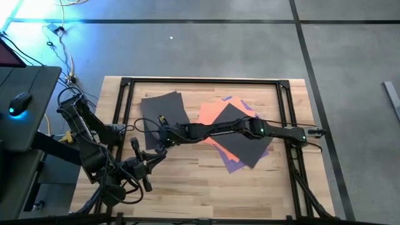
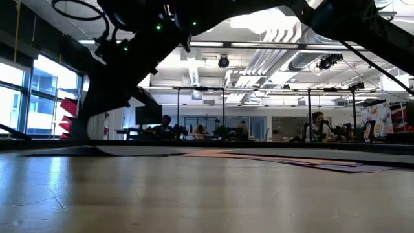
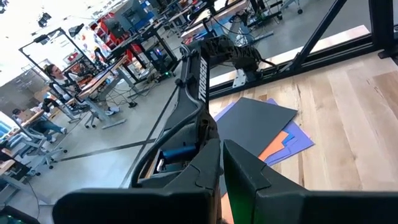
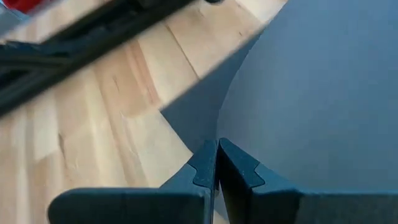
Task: Organize paper
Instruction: Stack the right black paper on top of the left black paper
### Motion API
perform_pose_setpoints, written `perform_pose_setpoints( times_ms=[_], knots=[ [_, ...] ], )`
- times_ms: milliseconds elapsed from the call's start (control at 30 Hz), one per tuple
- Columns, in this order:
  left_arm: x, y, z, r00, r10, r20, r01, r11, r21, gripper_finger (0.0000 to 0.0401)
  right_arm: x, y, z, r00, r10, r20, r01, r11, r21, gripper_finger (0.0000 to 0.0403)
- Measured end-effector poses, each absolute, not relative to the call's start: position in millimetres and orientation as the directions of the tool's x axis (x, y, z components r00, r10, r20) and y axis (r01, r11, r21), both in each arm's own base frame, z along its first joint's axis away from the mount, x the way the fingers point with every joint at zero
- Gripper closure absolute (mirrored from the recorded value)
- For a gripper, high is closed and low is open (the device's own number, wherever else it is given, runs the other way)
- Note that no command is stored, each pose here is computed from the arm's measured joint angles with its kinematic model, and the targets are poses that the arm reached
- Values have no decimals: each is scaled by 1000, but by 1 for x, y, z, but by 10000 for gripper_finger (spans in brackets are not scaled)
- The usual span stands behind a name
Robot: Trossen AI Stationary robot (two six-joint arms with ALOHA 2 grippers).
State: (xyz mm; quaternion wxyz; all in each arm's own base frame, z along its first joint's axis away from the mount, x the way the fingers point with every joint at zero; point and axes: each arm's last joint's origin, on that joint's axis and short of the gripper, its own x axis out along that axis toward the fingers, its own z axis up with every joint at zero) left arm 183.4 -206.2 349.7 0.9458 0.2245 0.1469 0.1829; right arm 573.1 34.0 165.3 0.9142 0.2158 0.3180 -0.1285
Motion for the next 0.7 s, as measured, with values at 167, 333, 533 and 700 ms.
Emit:
perform_pose_setpoints(
  times_ms=[167, 333, 533, 700],
  knots=[
    [183, -206, 349, 889, 413, -197, -281, 833, 477, 401, 573, 33, 165, 766, -114, -633, 382, 872, 306, 403],
    [183, -206, 349, 889, 412, -198, -280, 833, 477, 401, 574, 33, 166, 767, -134, -628, 387, 877, 285, 396],
    [183, -206, 349, 890, 409, -201, -276, 835, 476, 401, 573, 32, 166, 766, -142, -627, 387, 881, 273, 342],
    [183, -206, 349, 891, 406, -204, -275, 839, 469, 401, 574, 33, 168, 770, -140, -623, 332, 921, 203, 286]
  ],
)
